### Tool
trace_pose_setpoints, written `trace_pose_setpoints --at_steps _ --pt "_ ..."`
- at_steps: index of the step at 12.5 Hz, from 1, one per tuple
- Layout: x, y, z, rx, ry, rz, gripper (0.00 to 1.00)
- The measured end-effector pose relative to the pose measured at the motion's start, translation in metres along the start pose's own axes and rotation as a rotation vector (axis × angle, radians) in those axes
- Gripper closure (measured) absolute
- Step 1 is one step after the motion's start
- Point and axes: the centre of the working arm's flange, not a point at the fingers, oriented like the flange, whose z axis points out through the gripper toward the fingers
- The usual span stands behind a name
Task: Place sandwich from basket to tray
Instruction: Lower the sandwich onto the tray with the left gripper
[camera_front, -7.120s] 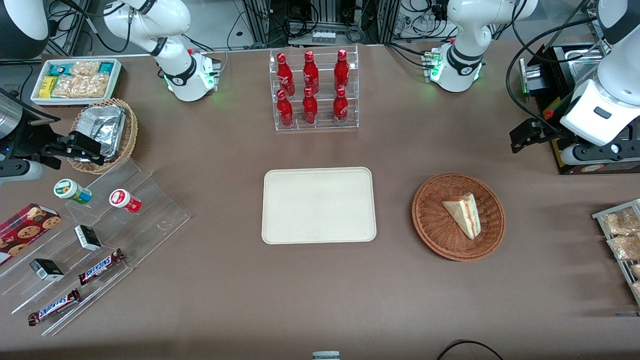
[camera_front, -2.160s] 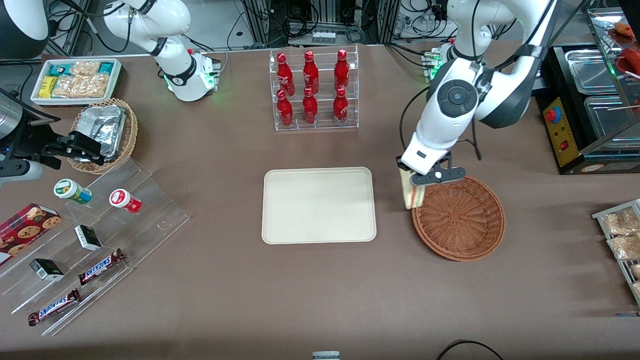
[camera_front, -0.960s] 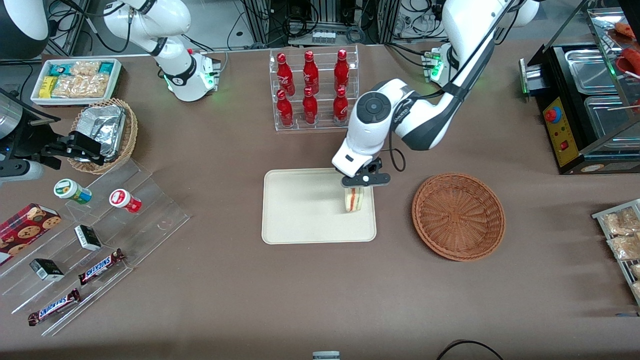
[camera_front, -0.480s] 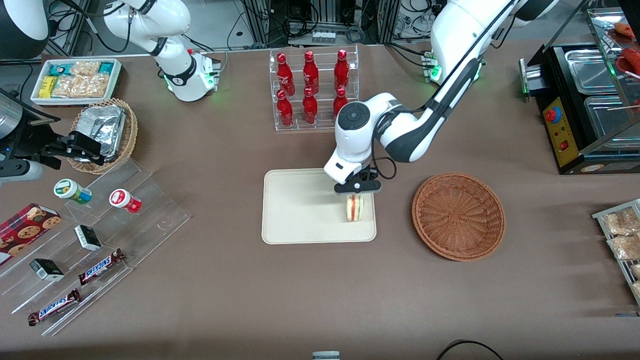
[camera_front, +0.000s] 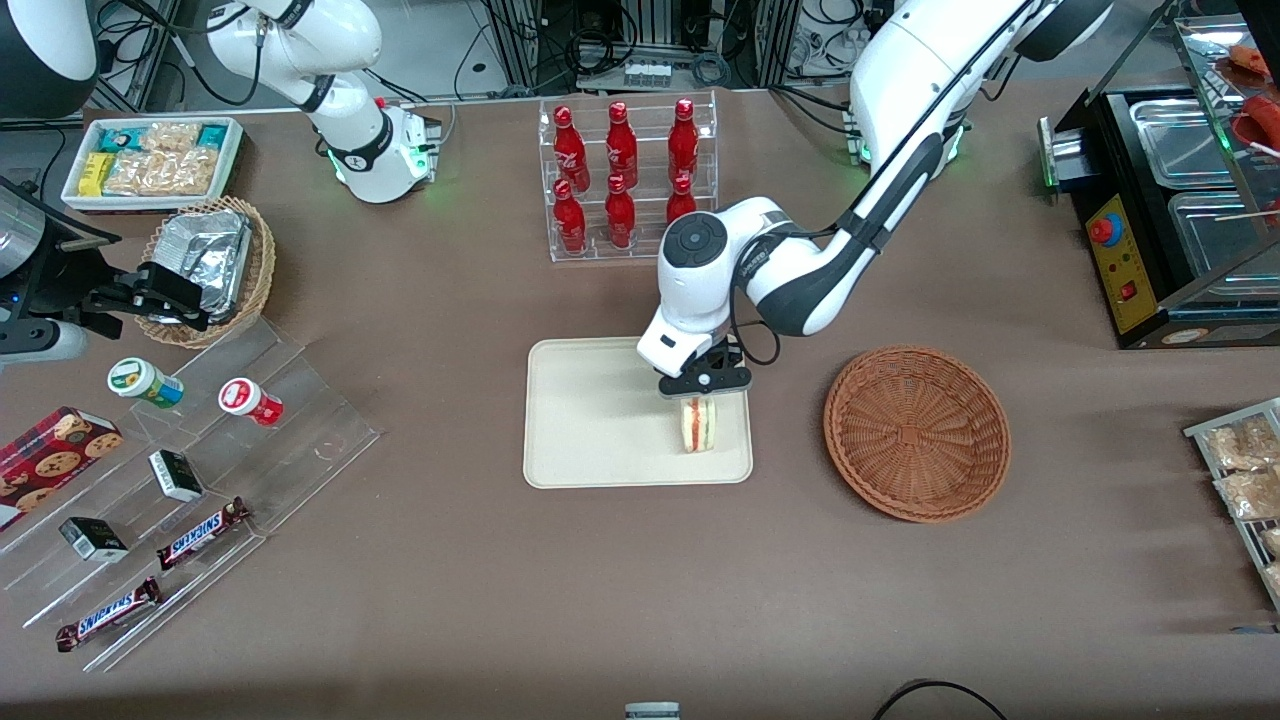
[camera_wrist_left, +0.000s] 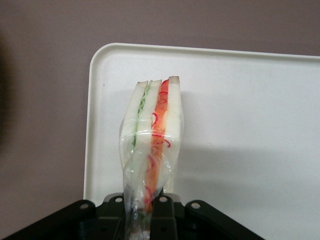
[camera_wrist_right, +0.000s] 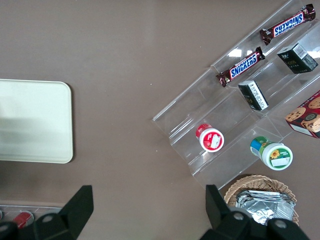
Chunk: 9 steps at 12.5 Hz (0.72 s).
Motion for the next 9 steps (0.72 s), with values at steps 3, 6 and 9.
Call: trace_pose_setpoints --at_steps 3,6,9 --pt "-0.005 0.007 0.006 -0.016 0.008 0.021 0.85" --pt "-0.006 0.008 0.011 -0.011 0.017 0.052 0.85" --pt "-0.006 0.007 0.015 -0.008 0.013 0.076 0.85"
